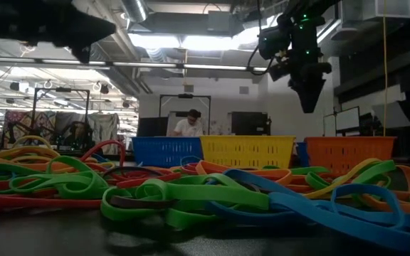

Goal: Sort rubber bands into baskets
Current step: Put the green rubber band into the right blue basket

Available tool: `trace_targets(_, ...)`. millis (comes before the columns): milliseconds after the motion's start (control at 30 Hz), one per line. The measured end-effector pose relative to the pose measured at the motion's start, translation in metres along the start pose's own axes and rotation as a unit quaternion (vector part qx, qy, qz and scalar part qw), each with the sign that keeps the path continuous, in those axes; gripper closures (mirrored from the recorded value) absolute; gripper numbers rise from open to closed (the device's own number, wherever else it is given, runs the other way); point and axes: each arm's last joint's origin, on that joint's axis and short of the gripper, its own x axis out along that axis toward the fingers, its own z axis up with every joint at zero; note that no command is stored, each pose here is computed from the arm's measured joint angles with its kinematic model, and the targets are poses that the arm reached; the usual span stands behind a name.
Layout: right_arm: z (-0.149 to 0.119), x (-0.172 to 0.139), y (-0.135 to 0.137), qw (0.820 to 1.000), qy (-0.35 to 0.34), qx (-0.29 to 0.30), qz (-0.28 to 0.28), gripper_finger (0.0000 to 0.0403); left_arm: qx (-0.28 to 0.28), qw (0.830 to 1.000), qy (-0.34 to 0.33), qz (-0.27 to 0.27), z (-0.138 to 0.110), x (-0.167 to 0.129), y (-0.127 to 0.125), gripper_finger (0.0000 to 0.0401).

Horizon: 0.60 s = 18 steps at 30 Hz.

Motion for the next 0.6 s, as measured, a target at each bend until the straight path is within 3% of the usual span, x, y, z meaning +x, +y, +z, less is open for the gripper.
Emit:
trace_targets(267, 0.0, 0.0, 0.0, 1.0, 0.0, 0.004, 0.003, 0.0242, -0.019, 0.983, 0.18, 0.031, 0.006, 0.035, -0.008, 0.0391)
trace_targets(467, 0.0, 0.0, 0.0, 1.0, 0.0, 0.005, 0.003, 0.0242, -0.054, 0.958, 0.274, 0.061, -0.012, 0.05, -0.01, 0.0314)
trace_targets(600, 0.0, 0.0, 0.0, 1.0, 0.0, 0.005, 0.003, 0.0242, -0.048, 0.935, 0.341, 0.08, -0.029, 0.051, -0.009, 0.0263)
